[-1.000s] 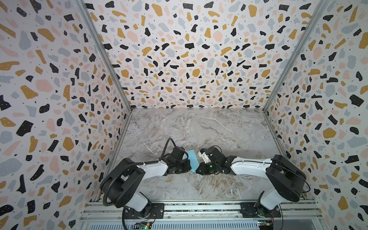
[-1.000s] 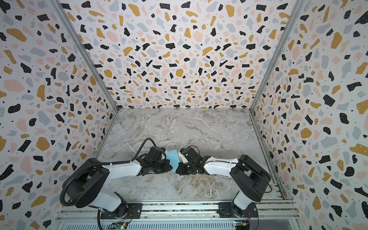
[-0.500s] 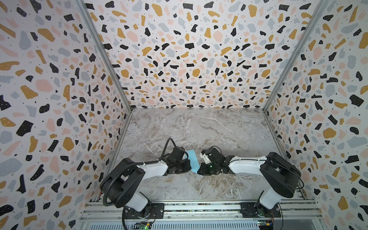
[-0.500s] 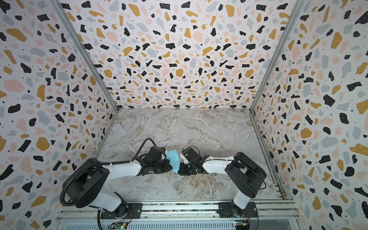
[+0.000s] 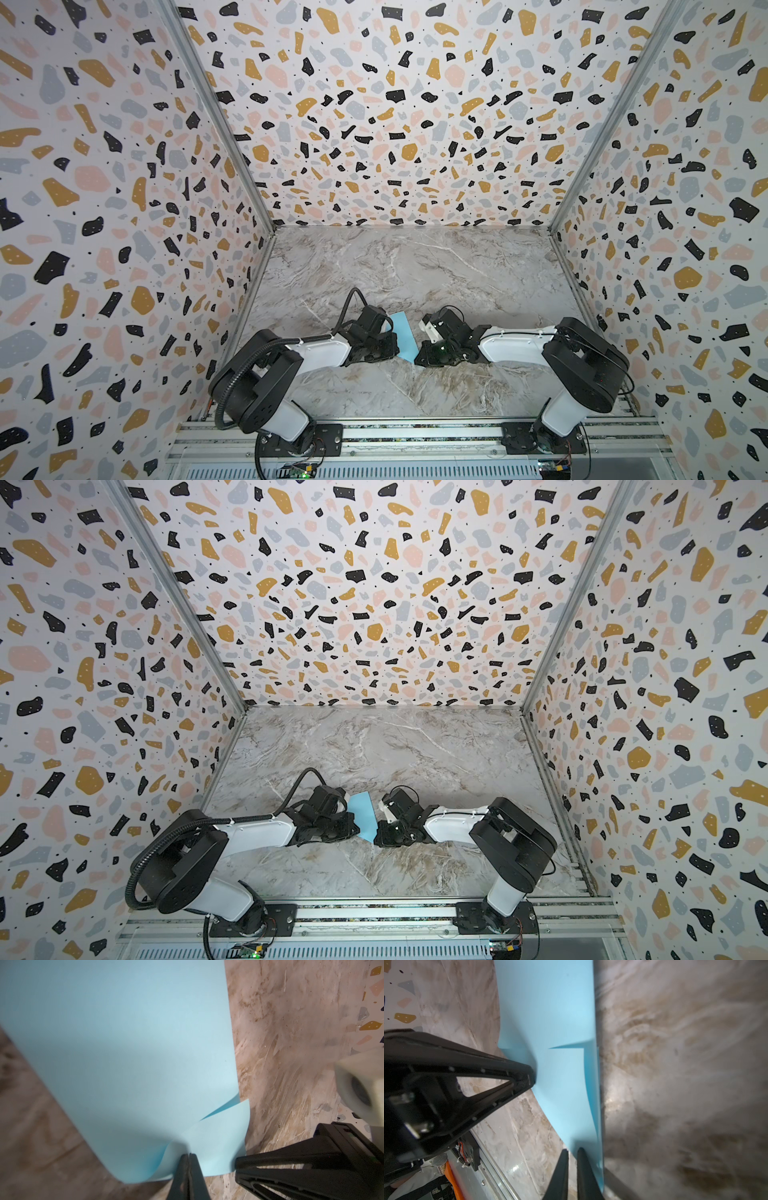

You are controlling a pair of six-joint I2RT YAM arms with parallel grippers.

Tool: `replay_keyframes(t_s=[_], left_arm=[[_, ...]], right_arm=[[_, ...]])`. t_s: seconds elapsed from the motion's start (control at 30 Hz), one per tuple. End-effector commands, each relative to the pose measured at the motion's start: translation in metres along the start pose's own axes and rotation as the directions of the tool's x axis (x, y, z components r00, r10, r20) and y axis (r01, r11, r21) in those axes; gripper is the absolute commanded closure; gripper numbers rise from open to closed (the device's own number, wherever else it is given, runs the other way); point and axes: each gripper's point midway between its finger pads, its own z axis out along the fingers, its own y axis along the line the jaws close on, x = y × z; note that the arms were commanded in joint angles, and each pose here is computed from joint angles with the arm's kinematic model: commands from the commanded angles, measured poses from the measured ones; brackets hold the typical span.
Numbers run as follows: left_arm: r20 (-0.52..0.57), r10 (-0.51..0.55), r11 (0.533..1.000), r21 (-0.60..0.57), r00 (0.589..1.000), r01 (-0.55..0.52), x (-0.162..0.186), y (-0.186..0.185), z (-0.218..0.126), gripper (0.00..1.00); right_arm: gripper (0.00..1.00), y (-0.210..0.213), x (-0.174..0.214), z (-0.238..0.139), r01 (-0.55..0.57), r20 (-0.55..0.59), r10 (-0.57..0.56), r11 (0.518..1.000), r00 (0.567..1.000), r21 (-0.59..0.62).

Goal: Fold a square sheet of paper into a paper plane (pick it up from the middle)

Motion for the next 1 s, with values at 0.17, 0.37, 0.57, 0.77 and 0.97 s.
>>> replay_keyframes(t_s=[0.17, 0.37, 0.57, 0.77, 0.97], left_arm=[[-0.065, -0.042, 0.976, -0.215, 0.997, 0.027, 0.026, 0.055, 0.003, 1.0], [-0.062, -0.038, 0.977, -0.213, 0.997, 0.024, 0.025, 0.054, 0.002, 1.0], [-0.059, -0.031, 0.981, -0.195, 0.998, 0.019, 0.023, 0.049, 0.002, 1.0], [-0.05, -0.022, 0.986, -0.168, 0.998, 0.014, 0.017, 0.039, 0.001, 1.0], [-0.046, -0.014, 0.988, -0.152, 0.999, 0.007, 0.014, 0.033, 0.0, 1.0]], right_arm=[[0.87, -0.036, 0.038, -0.007, -0.037, -0.088, 0.045, 0.996, 0.995, 0.083], [0.87, -0.05, 0.047, -0.014, -0.065, -0.089, 0.074, 0.992, 0.993, 0.105], [0.86, -0.037, 0.032, -0.03, -0.027, -0.025, 0.028, 0.998, 0.999, 0.061], [0.84, 0.006, 0.007, -0.038, 0.095, 0.035, -0.093, 0.993, 0.995, -0.07], [0.84, 0.025, -0.002, -0.028, 0.137, 0.018, -0.136, 0.984, 0.991, -0.111]])
